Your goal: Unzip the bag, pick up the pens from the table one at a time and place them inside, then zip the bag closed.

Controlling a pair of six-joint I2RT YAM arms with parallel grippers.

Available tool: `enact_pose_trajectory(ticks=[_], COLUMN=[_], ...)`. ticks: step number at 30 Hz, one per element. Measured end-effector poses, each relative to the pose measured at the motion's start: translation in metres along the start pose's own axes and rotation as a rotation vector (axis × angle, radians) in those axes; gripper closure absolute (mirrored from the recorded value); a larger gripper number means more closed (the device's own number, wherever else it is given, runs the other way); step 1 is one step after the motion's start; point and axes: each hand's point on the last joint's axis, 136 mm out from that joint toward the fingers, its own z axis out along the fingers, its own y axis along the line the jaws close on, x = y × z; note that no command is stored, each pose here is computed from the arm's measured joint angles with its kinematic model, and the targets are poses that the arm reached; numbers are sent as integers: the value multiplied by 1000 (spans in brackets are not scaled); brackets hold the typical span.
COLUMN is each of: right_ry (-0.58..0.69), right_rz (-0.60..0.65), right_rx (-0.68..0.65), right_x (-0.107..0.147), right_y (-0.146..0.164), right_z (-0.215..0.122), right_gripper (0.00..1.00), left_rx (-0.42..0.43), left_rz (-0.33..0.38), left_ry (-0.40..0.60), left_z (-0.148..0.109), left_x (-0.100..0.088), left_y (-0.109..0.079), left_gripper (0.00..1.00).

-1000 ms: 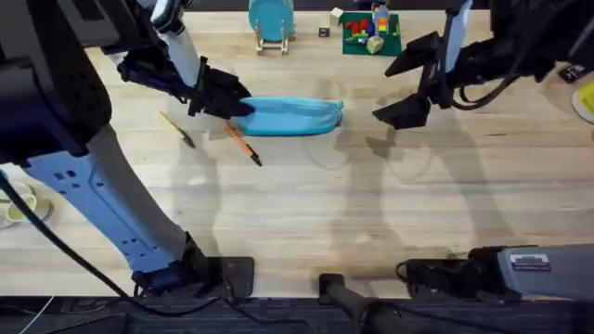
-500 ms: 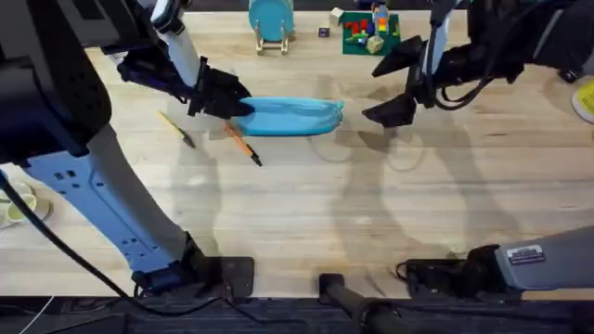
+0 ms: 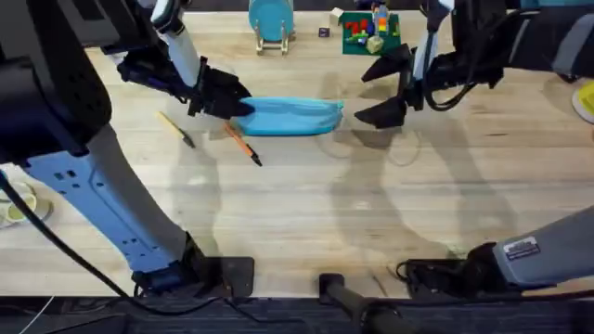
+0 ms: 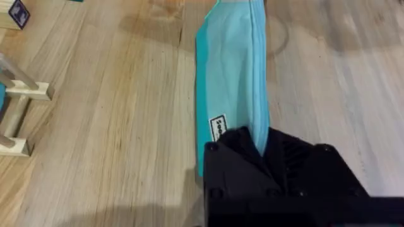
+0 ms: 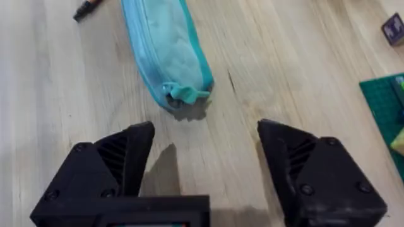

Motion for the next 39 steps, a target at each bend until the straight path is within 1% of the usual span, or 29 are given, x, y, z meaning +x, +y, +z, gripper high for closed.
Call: enact_pose_trajectory(ticks=[8,12,19,27,32,39], right_ry=[-80,-104,-104,-111,-111,-110], right_rz=[-32,-34,-2,-41,-43,-44], right_rx=[-30,-44,-89,-116,-118,-122], right_x=[-11,-12,-2,-11,-11,-12], right_y=[0,0,4,12,13,14], right_z=[7,10,24,36,36,37], right_gripper=[41,49,53,87,135,168], left_rx=[0,0,0,0,0,0], left_rz=[0,0,0,0,0,0], left_ry=[-1,-1,-1,-1,-1,-1], left_z=[0,0,0,0,0,0], left_x=[0,0,0,0,0,0], left_y=[0,0,0,0,0,0], left_gripper=[959,959,959,959,959,959])
